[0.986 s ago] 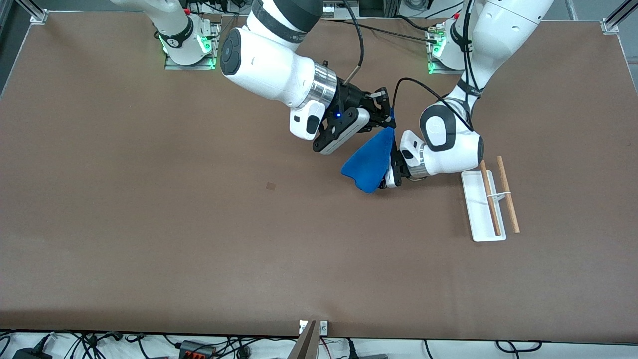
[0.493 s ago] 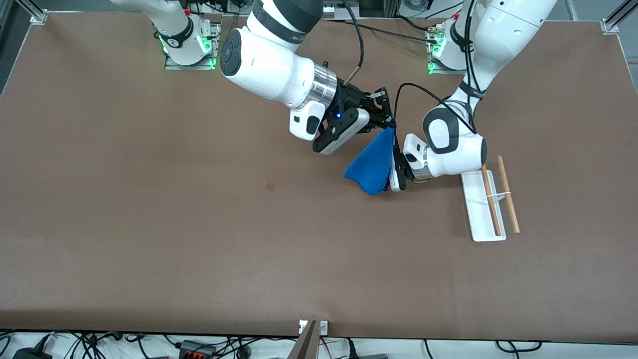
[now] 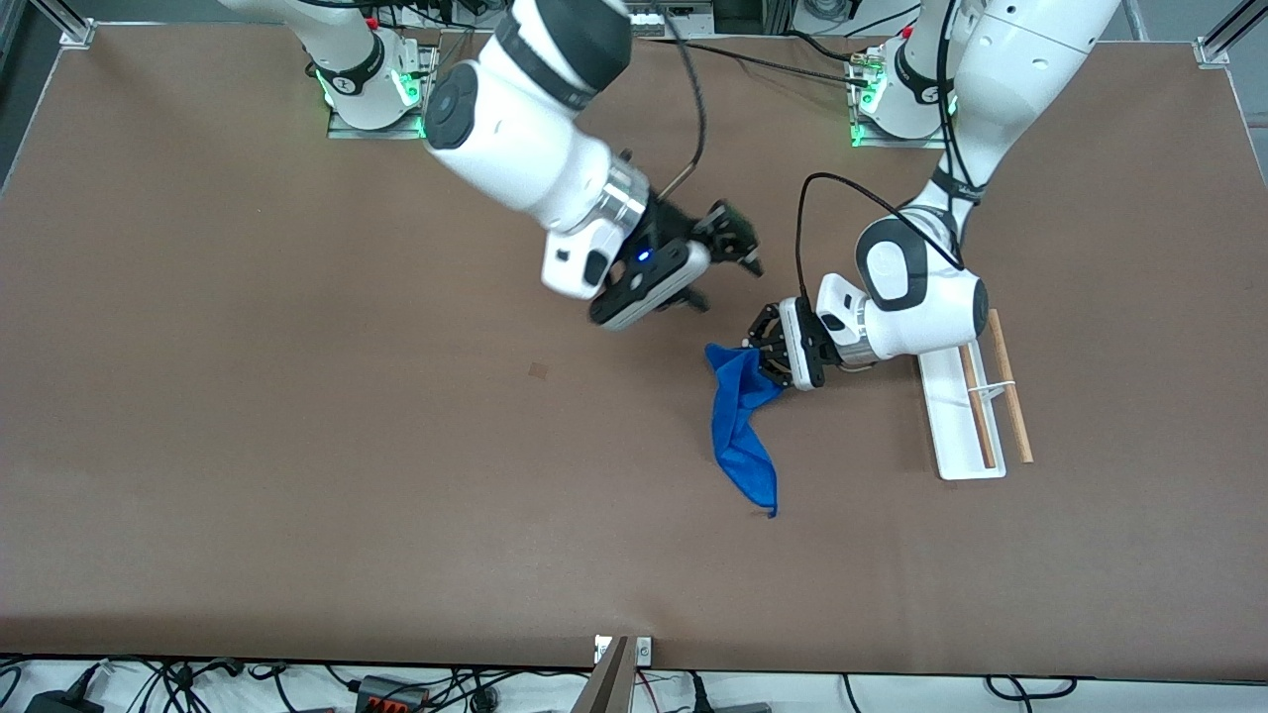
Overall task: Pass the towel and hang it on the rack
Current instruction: 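Grasp the towel with the left gripper while the right gripper releases, then drape the towel over the wooden rods with the left gripper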
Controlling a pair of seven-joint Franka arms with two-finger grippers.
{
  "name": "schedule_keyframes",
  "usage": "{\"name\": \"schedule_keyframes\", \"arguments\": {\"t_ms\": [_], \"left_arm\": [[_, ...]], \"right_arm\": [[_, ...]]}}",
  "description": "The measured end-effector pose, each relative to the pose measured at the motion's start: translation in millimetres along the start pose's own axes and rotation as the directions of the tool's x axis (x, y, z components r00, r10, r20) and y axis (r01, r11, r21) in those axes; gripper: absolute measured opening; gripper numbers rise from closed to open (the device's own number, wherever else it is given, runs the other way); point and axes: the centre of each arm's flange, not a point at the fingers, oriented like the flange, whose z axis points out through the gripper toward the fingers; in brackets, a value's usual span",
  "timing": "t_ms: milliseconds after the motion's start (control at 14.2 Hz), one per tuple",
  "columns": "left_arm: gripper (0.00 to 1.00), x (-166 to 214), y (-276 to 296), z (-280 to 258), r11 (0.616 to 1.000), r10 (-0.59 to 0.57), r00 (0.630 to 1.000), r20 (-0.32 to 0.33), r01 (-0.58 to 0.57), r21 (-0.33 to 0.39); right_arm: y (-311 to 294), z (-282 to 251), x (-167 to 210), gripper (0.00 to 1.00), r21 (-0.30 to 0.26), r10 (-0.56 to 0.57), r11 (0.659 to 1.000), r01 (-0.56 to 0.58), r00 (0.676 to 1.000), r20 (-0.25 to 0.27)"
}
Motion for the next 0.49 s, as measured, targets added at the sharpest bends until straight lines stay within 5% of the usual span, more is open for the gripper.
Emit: {"name": "schedule_keyframes", "arguments": {"t_ms": [70,493], "left_arm": [[0.03,2.0,-2.2,-9.0,1.000,-0.012,1.000,0.027,0.012,-0.011],[0.03,9.7,-25.0,-105.1,0.974,-0.216,0.964,0.158,0.224,-0.033]], "right_arm": [[19.1,-8.8,6.5,1.00,-0.054,-0.003,0.999,0.004,1.000,0.016],[120.9,-57.9,24.7,1.00,-0.398,0.023,0.917,0.037,0.989,0.144]]}}
